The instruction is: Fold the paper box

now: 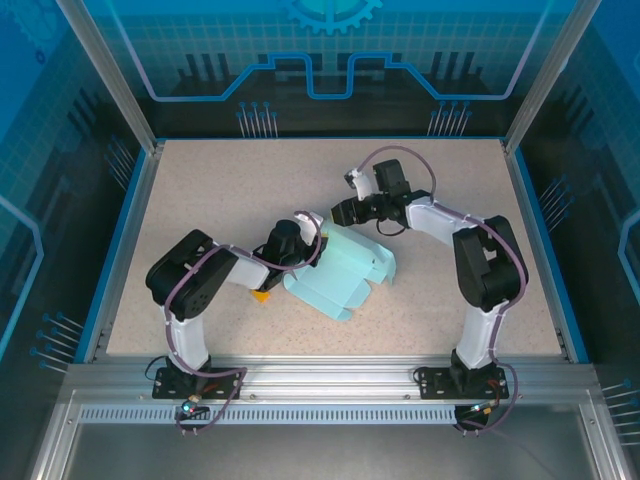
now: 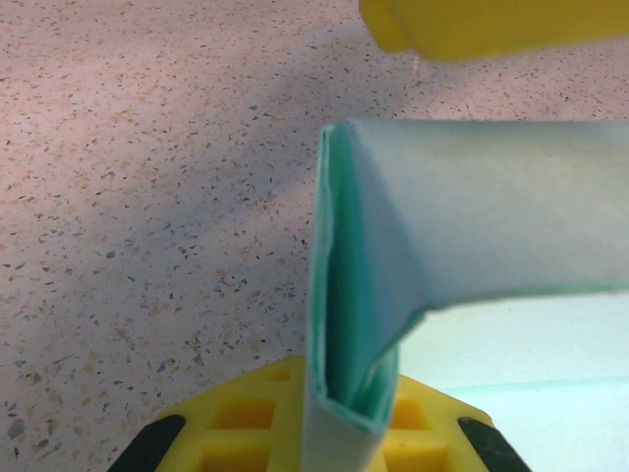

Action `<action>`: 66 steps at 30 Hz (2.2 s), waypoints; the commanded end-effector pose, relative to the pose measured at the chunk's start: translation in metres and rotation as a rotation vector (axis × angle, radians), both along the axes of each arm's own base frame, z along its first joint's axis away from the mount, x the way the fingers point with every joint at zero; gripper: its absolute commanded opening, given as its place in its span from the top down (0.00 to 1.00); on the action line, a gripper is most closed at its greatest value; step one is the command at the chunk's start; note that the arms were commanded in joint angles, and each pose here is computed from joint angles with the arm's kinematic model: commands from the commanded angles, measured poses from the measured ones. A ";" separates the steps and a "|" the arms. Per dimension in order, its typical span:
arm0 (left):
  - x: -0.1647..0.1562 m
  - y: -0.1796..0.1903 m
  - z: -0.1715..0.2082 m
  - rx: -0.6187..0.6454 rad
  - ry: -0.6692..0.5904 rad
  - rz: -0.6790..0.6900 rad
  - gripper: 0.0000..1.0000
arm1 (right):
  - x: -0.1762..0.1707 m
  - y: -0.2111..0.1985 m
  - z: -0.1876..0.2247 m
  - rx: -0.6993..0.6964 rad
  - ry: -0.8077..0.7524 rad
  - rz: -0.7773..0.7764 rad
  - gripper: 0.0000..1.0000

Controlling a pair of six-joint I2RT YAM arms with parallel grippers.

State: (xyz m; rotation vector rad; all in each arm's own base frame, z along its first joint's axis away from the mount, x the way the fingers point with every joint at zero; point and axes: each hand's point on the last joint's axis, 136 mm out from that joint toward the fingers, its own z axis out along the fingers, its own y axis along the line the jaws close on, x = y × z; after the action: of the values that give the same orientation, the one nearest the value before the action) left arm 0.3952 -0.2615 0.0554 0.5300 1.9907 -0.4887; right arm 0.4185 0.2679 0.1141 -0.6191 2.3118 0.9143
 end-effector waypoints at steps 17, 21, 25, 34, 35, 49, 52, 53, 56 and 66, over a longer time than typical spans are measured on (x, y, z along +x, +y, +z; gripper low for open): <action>-0.001 -0.003 -0.005 0.009 -0.018 -0.014 0.86 | -0.018 -0.002 -0.046 -0.127 0.095 0.011 0.45; -0.001 -0.002 -0.006 0.012 -0.018 -0.011 0.83 | -0.022 -0.003 -0.051 -0.152 0.090 0.015 0.45; -0.001 -0.002 -0.006 0.012 -0.018 -0.011 0.81 | -0.024 -0.002 -0.052 -0.162 0.084 0.022 0.45; -0.001 -0.002 -0.005 0.010 -0.018 -0.008 0.80 | -0.031 -0.009 -0.059 -0.185 0.057 0.028 0.46; -0.001 -0.002 -0.004 0.008 -0.018 -0.008 0.80 | -0.032 -0.010 -0.060 -0.189 0.051 0.028 0.46; 0.000 -0.003 -0.004 0.002 -0.012 -0.009 0.81 | -0.043 -0.003 -0.062 -0.200 -0.034 0.068 0.46; 0.000 -0.003 -0.004 0.002 -0.012 -0.010 0.86 | -0.043 -0.001 -0.058 -0.179 -0.029 0.067 0.46; 0.000 -0.003 -0.005 0.002 -0.011 -0.012 0.88 | -0.040 -0.001 -0.053 -0.162 -0.026 0.061 0.46; -0.001 -0.004 -0.004 0.005 -0.016 -0.014 0.91 | -0.035 0.000 -0.037 -0.103 -0.016 0.048 0.46; -0.001 -0.004 -0.004 0.016 -0.022 -0.020 0.97 | -0.027 -0.002 -0.001 0.086 0.082 0.012 0.43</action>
State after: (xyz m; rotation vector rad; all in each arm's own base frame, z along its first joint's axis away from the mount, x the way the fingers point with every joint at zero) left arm 0.3941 -0.2644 0.0529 0.5410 1.9819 -0.4835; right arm 0.4005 0.2666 0.1079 -0.6205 2.2844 0.9499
